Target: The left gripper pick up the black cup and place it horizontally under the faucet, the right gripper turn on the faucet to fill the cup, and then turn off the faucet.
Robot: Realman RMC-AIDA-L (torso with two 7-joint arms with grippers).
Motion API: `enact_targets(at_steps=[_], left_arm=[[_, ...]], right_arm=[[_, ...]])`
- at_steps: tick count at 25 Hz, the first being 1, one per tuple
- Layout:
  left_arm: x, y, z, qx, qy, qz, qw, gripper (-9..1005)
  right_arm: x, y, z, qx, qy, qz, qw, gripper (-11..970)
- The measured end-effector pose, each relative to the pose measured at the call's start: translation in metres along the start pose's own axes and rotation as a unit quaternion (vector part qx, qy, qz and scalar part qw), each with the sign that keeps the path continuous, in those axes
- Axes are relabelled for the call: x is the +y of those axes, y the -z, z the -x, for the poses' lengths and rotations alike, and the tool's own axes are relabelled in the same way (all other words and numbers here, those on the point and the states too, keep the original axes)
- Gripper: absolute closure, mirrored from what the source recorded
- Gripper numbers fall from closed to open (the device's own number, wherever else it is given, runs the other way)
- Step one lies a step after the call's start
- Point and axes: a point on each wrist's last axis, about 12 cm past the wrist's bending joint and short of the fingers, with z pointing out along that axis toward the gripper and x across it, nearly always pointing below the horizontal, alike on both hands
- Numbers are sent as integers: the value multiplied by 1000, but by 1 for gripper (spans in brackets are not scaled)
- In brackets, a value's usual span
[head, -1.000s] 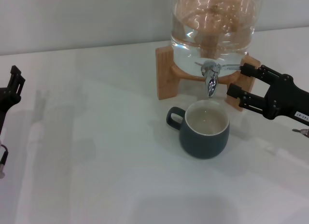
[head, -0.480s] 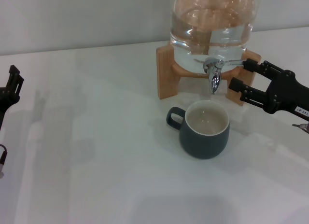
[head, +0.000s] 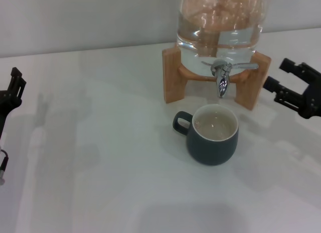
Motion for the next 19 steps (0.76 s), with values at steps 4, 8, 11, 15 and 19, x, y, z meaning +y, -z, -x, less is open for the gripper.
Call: enact_targets(at_steps=[4,8,11,15,19], left_arm=[[-1,0,0,0,-1,-2,1000,256],[-1,0,0,0,-2,-2,1000,256],[-1,0,-1,0,-1,-2,1000,256],[-3,-1,0,-1,-2,-4,1000,256],[-3,-1,0,0,-2,-5,1000,256]], right_arm=[[-4,6,-4,2,16,-31,999,151],[-12,13,-9,-4,27,-88,996,151],[-19,18,-14,1,29,-136,990,151],[-27,20,-24,28,44,-186,981,151],[-25,20,-35,33,83,-228,970,151]])
